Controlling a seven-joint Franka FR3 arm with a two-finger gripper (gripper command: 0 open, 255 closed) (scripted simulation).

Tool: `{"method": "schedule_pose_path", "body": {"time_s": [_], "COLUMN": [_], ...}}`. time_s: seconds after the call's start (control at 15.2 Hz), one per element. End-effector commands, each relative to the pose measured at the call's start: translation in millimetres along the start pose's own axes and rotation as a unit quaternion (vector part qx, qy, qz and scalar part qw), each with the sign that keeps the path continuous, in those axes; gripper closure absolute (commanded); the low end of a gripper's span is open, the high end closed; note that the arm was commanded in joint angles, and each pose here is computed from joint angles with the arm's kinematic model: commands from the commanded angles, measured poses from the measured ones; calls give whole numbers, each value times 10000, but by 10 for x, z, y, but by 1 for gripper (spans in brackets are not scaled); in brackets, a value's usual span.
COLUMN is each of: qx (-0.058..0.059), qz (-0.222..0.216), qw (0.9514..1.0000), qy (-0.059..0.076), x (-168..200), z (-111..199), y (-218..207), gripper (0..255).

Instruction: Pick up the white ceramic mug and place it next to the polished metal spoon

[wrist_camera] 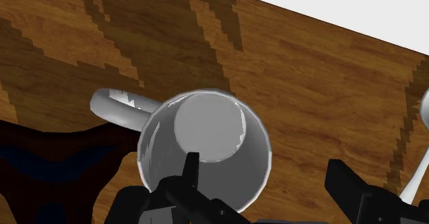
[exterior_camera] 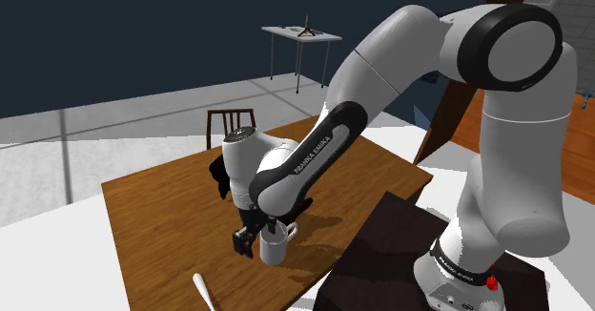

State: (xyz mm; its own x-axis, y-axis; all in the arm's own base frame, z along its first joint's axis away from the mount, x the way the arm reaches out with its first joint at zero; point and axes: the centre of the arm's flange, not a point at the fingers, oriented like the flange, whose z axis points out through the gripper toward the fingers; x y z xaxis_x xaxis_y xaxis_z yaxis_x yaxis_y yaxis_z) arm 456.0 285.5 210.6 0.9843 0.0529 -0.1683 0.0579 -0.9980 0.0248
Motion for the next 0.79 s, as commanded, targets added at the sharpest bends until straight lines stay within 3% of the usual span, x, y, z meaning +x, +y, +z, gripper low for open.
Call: {"method": "schedule_pose_path", "body": {"time_s": [0.0,0.2,0.73], "qx": [0,0,0], "qz": [0,0,0], "qw": [10000,10000,10000], "qy": [0,0,0], "x": [0,0,0], "z": [-132,-500,-500], "y": [0,0,0], "gripper": [0,0,0]}}
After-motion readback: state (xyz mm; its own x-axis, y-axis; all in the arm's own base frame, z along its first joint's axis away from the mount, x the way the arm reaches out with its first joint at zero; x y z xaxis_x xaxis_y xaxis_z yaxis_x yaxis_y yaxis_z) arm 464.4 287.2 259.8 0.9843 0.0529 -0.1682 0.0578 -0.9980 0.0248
